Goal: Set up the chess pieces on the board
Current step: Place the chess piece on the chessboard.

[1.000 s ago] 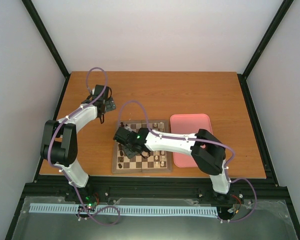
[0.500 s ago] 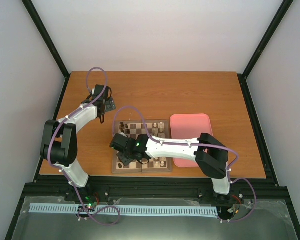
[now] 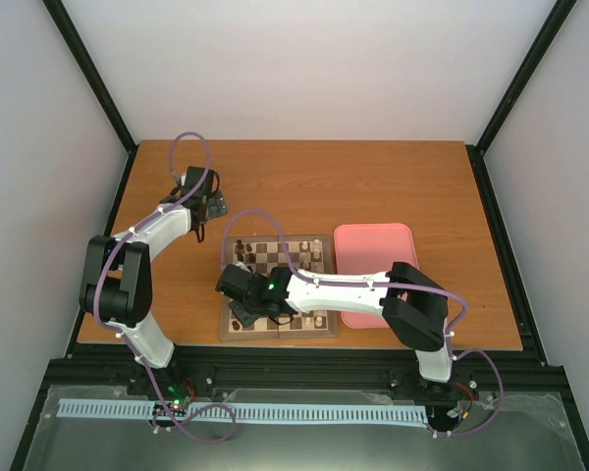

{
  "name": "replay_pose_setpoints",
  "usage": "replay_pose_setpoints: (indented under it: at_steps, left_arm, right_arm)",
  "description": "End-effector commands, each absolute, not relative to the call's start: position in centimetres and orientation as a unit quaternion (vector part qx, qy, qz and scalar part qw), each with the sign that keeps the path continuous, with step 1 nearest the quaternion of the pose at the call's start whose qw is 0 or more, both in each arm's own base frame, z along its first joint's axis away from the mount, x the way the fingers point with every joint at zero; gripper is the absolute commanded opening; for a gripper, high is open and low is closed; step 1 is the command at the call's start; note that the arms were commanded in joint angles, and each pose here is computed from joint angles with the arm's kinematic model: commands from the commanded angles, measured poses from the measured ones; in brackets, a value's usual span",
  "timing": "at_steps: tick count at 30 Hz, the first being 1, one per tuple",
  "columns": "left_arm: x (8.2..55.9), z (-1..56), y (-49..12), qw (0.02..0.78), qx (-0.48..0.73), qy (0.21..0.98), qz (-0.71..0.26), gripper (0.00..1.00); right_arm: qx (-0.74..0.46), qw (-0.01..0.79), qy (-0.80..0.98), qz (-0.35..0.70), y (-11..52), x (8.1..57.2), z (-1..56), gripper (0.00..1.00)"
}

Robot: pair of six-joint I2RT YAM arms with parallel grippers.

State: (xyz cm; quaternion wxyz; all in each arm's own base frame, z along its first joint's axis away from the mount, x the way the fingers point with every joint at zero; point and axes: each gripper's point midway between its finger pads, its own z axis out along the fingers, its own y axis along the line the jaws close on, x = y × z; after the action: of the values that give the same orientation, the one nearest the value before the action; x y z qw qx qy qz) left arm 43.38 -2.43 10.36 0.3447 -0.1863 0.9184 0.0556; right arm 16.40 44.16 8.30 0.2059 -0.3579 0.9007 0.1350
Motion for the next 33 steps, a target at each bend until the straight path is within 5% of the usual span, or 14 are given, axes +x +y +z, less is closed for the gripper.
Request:
replay_pose_setpoints:
  at_steps: [1, 33]
  left_arm:
    - [44.2, 11.6, -3.0, 0.358, -0.183, 0.914, 0.048, 1.0]
    - [44.2, 11.7, -3.2, 0.36, -0.179, 0.914, 0.052, 1.0]
  right_arm:
    - [-0.353, 0.212, 0.901, 0.133, 44.5, 16.3, 7.8, 0.03]
    - [-0.355, 0.203, 0.906, 0.109, 44.4, 16.5, 5.4, 0.06]
